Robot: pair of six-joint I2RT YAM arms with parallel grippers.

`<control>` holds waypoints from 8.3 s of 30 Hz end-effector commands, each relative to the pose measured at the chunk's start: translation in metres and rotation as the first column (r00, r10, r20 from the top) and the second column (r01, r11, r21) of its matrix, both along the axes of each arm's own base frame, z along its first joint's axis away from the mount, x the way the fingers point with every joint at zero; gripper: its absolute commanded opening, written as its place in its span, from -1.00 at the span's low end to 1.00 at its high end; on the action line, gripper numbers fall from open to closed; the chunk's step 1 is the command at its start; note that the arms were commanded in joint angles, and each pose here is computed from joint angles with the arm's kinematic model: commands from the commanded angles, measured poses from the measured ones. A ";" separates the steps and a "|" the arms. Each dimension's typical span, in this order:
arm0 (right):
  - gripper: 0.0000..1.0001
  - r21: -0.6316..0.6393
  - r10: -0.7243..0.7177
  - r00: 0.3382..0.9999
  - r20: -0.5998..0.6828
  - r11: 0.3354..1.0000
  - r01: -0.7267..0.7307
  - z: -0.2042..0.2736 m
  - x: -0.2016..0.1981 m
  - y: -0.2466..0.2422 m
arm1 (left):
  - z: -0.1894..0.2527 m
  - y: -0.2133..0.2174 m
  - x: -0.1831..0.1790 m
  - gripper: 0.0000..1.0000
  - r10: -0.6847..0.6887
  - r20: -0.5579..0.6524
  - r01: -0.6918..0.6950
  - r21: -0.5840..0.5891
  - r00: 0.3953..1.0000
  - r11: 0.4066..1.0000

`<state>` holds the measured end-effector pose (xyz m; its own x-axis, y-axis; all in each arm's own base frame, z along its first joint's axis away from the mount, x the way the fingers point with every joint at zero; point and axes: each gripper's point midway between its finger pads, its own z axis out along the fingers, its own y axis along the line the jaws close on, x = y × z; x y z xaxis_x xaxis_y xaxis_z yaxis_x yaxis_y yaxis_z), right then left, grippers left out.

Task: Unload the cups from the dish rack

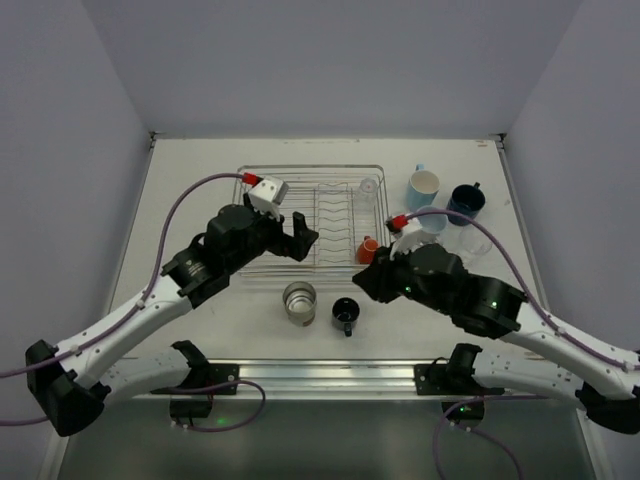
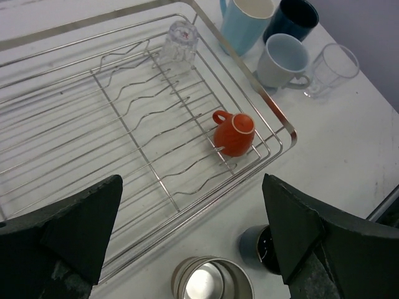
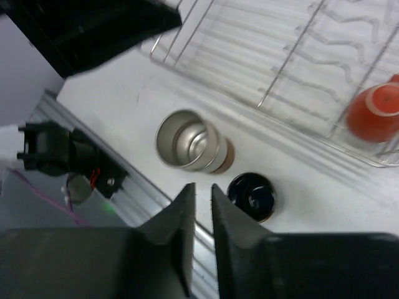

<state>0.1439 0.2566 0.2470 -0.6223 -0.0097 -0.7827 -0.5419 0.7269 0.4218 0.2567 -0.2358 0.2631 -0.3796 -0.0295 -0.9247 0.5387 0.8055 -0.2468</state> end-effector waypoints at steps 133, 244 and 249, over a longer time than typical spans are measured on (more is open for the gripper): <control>-1.00 0.434 -0.157 0.974 0.162 0.898 0.073 0.080 0.038 -0.045 | 0.091 -0.048 -0.045 1.00 -0.248 0.084 0.259 -0.448 0.965 0.856; -0.14 0.206 -0.393 0.914 0.101 0.907 0.367 0.002 0.053 -0.134 | -0.198 -0.181 0.076 -0.23 -0.443 -0.286 0.527 0.418 0.849 0.740; -0.15 0.203 -0.394 0.914 0.100 0.907 0.369 0.001 0.053 -0.135 | -0.175 -0.179 0.089 -0.78 -0.415 -0.213 0.466 0.435 0.885 0.770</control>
